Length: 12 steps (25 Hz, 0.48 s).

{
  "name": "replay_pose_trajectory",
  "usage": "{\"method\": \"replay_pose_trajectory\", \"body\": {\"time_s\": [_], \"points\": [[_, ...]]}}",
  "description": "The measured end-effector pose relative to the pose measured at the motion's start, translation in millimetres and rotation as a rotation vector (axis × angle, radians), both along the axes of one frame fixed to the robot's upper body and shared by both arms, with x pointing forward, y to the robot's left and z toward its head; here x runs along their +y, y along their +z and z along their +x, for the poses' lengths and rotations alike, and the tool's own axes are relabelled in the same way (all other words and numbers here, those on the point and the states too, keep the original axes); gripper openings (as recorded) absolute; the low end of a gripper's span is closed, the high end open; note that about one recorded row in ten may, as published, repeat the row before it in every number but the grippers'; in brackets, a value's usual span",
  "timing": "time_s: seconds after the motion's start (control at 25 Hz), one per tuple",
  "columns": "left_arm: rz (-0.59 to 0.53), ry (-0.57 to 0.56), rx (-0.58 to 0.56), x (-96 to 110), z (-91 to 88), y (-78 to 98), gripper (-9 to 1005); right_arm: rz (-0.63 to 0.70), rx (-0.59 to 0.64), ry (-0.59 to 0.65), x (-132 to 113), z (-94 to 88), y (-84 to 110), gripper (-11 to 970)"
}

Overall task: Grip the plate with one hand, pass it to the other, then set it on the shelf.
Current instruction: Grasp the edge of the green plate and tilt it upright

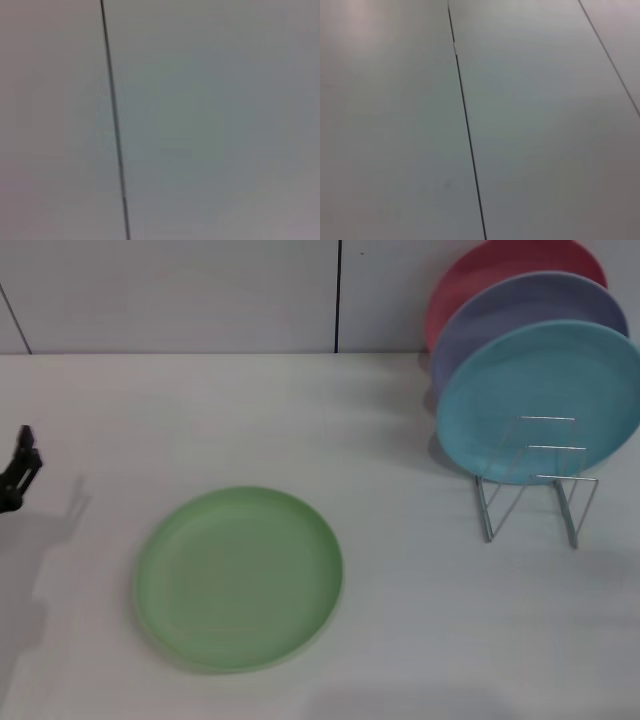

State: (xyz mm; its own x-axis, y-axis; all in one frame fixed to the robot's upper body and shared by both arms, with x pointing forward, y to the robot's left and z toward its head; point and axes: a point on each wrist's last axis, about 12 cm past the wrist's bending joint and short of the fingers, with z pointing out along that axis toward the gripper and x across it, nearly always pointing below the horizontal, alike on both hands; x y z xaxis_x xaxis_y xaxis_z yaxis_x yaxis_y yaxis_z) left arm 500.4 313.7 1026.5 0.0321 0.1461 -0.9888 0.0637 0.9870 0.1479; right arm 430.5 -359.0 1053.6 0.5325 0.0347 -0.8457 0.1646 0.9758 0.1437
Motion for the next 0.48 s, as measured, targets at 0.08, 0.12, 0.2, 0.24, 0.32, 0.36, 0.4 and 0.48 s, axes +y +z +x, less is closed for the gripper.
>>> {"method": "replay_pose_trajectory", "body": {"time_s": [0.08,0.12,0.2,0.24,0.32,0.36,0.4,0.48], "points": [[-0.010,-0.036,0.078,-2.4,15.9,15.1,864,0.007,0.003,-0.008,-1.3,-2.0,-0.9,814],[-0.013,-0.051,0.121,-4.3,23.8,24.2,863,0.010,0.004,-0.009,-1.8,-2.7,-1.3,814],[-0.014,-0.060,0.205,-5.9,37.0,40.6,863,0.016,0.006,-0.009,-2.2,-3.8,-1.8,814],[-0.014,-0.060,0.205,-5.9,37.0,40.6,863,0.018,0.006,-0.008,-2.2,-4.0,-1.9,814],[0.000,-0.055,0.385,-9.2,53.0,65.3,863,0.019,0.006,-0.005,-2.0,-4.2,-2.0,814],[0.007,-0.062,0.446,-15.9,54.9,74.0,863,0.020,0.005,-0.004,-1.8,-4.1,-2.0,814],[0.007,-0.062,0.446,-15.9,54.9,74.0,863,0.020,0.005,-0.003,-1.7,-4.2,-2.0,814],[0.014,-0.069,0.529,-25.6,54.5,88.7,863,0.019,0.003,-0.002,-1.6,-4.3,-1.8,814]]}}
